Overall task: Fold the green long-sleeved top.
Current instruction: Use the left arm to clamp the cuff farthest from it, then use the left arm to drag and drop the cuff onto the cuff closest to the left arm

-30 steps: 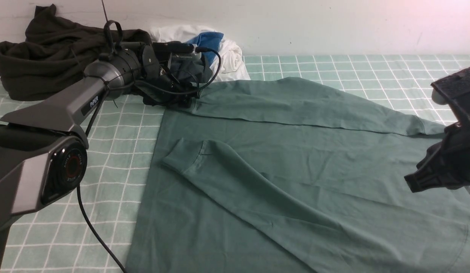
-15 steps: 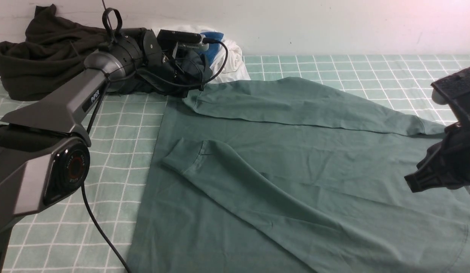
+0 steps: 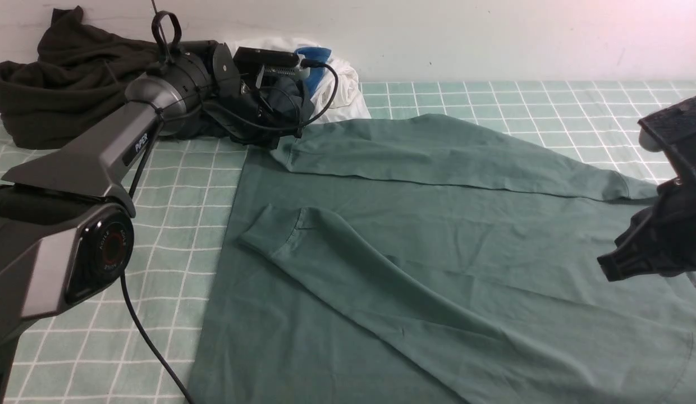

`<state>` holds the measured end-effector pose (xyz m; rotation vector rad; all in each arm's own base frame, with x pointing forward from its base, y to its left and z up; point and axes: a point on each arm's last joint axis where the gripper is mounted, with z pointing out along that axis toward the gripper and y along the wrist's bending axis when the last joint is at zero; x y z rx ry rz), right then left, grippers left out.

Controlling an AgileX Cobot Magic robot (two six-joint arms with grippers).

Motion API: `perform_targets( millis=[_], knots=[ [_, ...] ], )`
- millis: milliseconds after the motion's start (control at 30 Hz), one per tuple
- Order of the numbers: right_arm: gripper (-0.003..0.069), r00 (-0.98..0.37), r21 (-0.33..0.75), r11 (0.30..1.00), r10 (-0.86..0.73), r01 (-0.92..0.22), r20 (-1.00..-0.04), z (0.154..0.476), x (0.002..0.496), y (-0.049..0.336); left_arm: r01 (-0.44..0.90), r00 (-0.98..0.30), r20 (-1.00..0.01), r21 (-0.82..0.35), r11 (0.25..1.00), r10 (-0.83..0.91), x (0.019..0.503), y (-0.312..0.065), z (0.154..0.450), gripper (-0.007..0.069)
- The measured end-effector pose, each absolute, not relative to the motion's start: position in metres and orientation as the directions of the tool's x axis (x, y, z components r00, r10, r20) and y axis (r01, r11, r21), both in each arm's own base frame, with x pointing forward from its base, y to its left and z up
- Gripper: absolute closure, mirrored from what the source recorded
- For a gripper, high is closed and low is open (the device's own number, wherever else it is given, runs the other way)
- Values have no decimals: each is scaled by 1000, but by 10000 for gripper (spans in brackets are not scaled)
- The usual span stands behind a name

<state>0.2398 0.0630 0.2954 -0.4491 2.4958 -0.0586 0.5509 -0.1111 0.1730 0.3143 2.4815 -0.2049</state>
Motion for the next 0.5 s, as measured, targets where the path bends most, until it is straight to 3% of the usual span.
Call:
perform_targets(
  millis=[100, 200, 300, 500],
  knots=[
    [673, -760, -142, 942, -330, -305, -560, 296, 240, 63, 276, -796, -577, -74, 958, 184, 548, -111, 172, 599],
    [673, -749, -147, 941, -333, -306, -573, 297, 242, 64, 288, -812, -548, -78, 954, 201, 540, -113, 190, 599],
    [673, -742, -163, 937, -344, -308, -575, 297, 242, 63, 310, -813, -538, -80, 947, 221, 527, -118, 222, 599],
    [673, -734, -168, 936, -347, -309, -584, 300, 241, 62, 344, -803, -543, -88, 935, 245, 477, -117, 320, 599]
  ],
)
